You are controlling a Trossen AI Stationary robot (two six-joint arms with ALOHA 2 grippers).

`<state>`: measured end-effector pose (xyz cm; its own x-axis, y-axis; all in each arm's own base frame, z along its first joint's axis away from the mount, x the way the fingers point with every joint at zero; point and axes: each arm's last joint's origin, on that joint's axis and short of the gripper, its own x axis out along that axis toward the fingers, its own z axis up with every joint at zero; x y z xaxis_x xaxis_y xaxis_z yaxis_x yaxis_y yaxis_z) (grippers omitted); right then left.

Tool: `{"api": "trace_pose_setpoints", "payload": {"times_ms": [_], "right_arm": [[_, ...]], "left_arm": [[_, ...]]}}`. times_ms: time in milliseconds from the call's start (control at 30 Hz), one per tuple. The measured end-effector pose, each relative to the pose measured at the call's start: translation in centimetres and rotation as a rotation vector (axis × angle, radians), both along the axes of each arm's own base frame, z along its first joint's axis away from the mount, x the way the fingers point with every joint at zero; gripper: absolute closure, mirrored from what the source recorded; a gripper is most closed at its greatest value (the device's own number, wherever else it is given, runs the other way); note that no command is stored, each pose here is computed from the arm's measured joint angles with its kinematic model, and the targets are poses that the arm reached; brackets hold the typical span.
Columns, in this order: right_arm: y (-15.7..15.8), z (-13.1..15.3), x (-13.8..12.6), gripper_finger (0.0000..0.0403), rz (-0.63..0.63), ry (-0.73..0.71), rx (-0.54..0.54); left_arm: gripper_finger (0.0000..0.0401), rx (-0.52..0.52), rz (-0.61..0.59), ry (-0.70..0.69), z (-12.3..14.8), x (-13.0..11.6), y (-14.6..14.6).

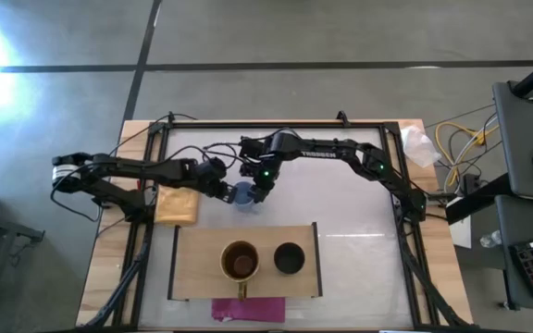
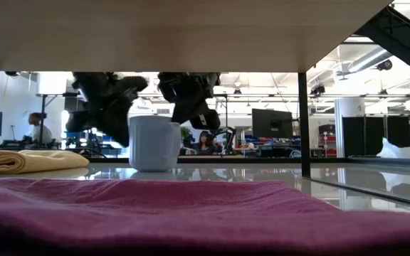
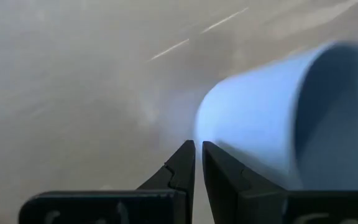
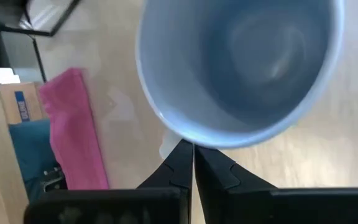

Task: Stack small to large cups/mugs on shelf
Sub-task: Put the light blue mug on the shelf

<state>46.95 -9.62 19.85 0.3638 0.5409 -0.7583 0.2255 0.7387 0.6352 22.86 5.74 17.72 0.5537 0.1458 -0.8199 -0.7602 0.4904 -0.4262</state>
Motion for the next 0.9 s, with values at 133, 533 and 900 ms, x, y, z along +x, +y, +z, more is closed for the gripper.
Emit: {"api": "trace_pose_setpoints", "payload": {"times_ms": [133,533,900], "right_arm": [[-0.1,0.1,0.2,0.0394,-0.007,-0.02,0.001],[0.0,0.3,0.9,0.0394,-0.033,-0.069,0.029],[1.3,0.7,1.5,0.0394,-0.021,-0.1,0.116]], "left_arm": [[0.0385,0.005,-0.003,0.076,0.1,-1.1,-0.2],[0.0385,0.024,-0.012,0.033,1.3,-2.9,-0.9],[0.0385,0.042,-0.008,-0.025,-0.2,-3.3,-1.0]]}}
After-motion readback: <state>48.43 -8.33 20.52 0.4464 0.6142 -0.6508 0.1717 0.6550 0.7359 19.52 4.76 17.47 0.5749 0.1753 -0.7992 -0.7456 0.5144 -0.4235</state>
